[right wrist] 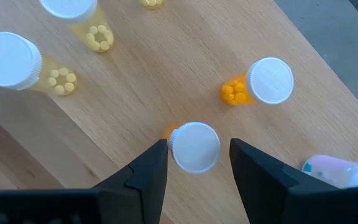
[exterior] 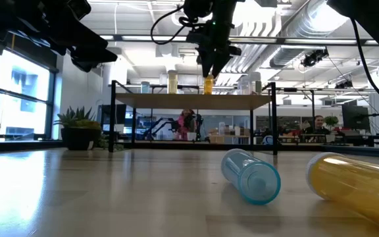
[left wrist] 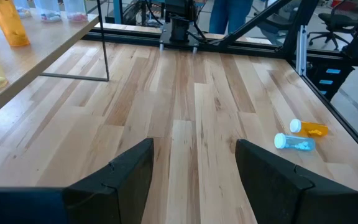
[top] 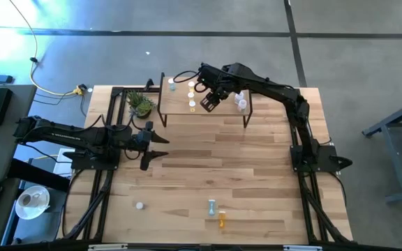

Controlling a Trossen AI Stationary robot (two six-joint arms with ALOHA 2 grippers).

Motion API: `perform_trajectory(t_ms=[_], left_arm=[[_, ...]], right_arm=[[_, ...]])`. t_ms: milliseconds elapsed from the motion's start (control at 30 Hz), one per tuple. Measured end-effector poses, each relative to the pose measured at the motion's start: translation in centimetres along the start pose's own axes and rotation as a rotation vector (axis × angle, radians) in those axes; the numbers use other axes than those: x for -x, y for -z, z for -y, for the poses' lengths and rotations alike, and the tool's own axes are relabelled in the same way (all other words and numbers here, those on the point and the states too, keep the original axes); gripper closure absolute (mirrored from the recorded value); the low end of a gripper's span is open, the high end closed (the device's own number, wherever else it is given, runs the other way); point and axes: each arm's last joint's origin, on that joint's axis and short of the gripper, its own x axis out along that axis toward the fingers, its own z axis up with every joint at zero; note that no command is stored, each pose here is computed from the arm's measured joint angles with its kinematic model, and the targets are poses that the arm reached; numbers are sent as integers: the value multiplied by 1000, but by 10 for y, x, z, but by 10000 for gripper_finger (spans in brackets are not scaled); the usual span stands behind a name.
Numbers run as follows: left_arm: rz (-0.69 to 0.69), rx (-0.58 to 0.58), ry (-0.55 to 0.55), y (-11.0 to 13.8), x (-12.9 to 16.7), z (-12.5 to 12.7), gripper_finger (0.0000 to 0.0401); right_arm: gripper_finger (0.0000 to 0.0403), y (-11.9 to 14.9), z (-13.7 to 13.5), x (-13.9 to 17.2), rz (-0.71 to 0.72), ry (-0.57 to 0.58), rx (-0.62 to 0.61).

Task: Pick and place medicine bottles onto shelf by color
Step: Put the right orange pill bottle on the shelf aligned with the orange pill bottle, then put the left blue pill bottle on the shelf aligned with the blue pill bottle

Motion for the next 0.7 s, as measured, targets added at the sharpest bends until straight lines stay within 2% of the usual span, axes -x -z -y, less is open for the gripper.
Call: perform_trajectory(t_ms=[533, 700], left_arm=[[0, 0, 0, 0, 0, 0, 185], [0, 0, 0, 0, 0, 0, 185]], right_arm=[[238, 0, -1, 0, -13, -40, 6], [238, -2, 2, 14, 15, -41, -7]])
